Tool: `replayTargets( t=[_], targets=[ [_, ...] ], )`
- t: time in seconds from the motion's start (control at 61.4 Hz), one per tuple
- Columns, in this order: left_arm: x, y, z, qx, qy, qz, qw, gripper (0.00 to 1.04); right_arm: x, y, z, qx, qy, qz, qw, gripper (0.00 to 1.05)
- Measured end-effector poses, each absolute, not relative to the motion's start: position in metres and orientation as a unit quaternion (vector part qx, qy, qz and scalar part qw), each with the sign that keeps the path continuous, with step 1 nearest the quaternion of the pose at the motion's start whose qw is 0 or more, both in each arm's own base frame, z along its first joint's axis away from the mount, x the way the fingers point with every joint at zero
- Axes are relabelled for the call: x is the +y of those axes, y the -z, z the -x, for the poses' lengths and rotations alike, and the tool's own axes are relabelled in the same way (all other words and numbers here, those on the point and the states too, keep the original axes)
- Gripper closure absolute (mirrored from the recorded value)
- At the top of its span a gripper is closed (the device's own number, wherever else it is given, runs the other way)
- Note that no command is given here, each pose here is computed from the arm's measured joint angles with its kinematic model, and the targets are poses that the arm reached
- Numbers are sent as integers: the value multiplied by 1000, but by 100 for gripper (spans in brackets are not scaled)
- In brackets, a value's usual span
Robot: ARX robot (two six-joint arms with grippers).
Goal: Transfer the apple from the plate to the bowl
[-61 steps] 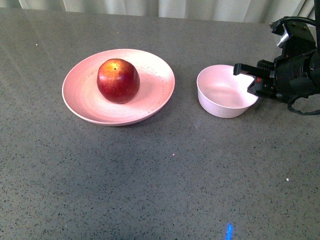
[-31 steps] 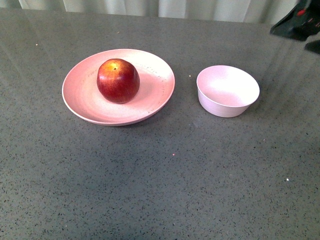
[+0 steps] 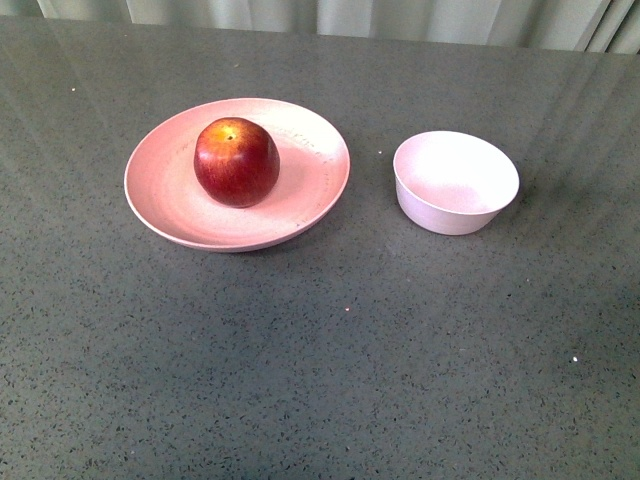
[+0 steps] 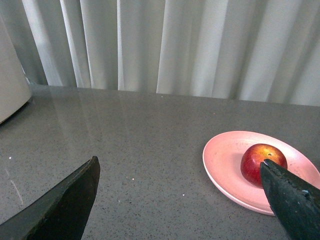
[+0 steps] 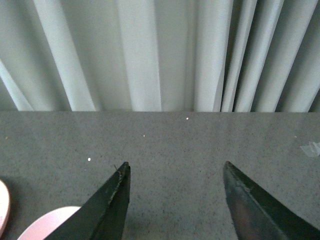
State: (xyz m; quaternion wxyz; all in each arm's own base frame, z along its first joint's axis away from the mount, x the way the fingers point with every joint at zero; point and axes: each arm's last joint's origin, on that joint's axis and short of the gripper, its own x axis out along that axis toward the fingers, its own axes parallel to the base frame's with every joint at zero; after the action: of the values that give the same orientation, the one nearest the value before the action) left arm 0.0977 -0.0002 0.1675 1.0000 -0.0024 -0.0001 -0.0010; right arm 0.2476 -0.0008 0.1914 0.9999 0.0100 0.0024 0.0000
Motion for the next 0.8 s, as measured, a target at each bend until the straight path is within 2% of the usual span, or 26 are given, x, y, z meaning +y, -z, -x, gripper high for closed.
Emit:
replayTargets(
  t=[0.016, 0.179, 0.799],
  targets=[
    [0, -167, -98, 0, 1, 2, 1000, 9, -1, -190, -242, 3, 0, -9, 1000, 79],
    [0, -167, -98, 0, 1, 2, 1000, 9, -1, -182, -218, 5, 0, -2, 1000, 103],
    [0, -167, -98, 0, 1, 2, 1000, 9, 0, -162, -151, 7, 1, -2, 1000, 103]
  ],
)
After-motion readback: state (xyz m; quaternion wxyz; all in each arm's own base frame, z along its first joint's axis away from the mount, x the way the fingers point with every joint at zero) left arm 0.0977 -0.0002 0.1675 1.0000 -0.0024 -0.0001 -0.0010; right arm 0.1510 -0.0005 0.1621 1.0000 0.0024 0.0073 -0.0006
